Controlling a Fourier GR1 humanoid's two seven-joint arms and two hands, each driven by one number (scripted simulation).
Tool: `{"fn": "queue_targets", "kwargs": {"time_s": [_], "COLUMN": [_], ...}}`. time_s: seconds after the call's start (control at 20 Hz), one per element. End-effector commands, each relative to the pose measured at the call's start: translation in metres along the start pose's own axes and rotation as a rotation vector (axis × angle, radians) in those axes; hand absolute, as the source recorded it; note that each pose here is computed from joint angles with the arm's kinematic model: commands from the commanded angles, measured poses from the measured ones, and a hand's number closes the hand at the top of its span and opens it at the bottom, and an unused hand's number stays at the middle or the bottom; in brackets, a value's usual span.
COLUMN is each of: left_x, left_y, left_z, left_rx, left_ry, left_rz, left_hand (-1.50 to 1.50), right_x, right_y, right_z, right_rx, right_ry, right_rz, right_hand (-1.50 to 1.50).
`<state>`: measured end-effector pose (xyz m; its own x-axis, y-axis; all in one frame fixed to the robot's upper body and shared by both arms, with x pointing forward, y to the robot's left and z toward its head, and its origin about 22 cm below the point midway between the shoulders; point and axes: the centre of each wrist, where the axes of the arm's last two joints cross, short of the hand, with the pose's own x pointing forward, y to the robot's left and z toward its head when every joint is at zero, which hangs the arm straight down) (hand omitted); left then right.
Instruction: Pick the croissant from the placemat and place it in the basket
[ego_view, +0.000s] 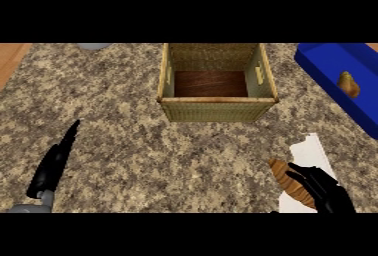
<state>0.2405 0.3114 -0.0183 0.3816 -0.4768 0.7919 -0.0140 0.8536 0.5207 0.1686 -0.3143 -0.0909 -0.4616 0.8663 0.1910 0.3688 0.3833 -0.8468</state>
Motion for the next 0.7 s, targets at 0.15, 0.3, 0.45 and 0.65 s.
{"fn": "queue_targets", "kwargs": {"time_s": [0.15,0.3,0.45,0.65], "left_x": [0.004,0.007,0.004,0.004], "left_y": [-0.004,-0.002,-0.009,0.004], "left_z": [0.002,-0.003,-0.003,-0.006], "left_rx": [0.006,-0.004,-0.015,-0.008], "left_ry": [0.0,0.002,-0.005,0.006], "left_rz": [0.001,-0.004,0.011,0.005], "left_hand": [0.0,0.0,0.0,0.0], "right_x": [0.014,0.017,0.027,0.05], "right_y": [0.017,0.036,0.028,0.03], "right_z": [-0.007,-0.017,-0.004,0.002], "right_rx": [0.089,0.09,0.038,-0.108], "right_ry": [-0.109,-0.16,-0.178,-0.145], "right_rz": [-0.047,-0.009,0.019,0.075], "right_hand": [1.5,1.5,1.5,1.5]}}
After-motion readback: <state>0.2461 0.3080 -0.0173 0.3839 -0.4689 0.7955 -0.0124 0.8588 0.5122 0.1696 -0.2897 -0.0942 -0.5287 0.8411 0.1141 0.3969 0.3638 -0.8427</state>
